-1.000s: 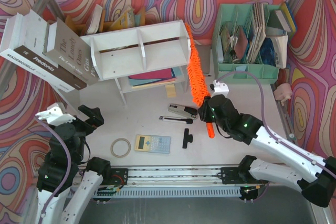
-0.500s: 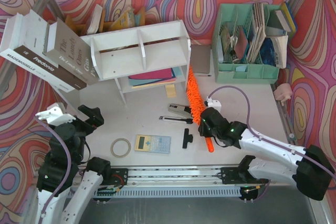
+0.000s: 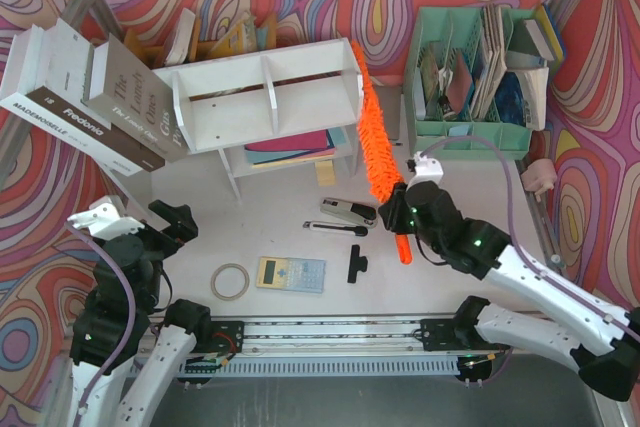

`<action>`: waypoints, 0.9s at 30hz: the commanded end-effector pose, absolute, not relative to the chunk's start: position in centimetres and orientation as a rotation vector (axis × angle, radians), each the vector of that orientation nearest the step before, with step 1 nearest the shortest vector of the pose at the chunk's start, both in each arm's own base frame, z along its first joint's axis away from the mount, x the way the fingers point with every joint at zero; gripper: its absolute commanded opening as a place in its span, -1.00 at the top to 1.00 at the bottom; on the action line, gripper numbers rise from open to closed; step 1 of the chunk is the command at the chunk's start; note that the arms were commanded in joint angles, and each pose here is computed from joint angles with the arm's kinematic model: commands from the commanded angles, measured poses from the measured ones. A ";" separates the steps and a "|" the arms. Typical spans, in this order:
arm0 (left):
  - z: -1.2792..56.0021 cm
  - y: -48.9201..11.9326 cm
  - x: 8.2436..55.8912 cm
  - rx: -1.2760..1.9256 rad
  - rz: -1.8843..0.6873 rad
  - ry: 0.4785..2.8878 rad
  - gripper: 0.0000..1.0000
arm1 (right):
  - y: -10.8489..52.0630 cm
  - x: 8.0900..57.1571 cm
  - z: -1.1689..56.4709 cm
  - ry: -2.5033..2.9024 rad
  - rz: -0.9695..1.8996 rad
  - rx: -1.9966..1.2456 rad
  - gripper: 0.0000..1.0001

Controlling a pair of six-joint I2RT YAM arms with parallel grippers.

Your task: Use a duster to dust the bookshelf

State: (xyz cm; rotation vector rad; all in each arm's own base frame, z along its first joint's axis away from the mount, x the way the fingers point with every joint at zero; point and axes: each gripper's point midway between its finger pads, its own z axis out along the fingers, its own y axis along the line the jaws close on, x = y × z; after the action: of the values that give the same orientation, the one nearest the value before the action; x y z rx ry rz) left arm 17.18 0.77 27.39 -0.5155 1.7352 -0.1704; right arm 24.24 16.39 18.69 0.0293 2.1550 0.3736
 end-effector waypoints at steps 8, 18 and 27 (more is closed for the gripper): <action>27.3 1.1 17.0 -0.517 -0.152 1.729 -0.97 | 15.4 23.9 27.8 1.883 0.470 -0.013 1.00; 27.2 1.2 17.0 -0.521 -0.148 1.731 -0.97 | 16.7 21.5 31.4 1.696 0.594 -0.261 1.00; 27.2 1.3 17.0 -0.525 -0.144 1.731 -0.97 | 20.3 18.4 29.8 1.644 0.764 -0.574 1.00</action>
State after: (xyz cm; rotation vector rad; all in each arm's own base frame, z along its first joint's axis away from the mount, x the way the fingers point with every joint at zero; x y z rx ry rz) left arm 17.14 0.79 27.41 -0.5164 1.7334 -0.1707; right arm 19.92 17.88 28.85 -0.3961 1.7547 0.6526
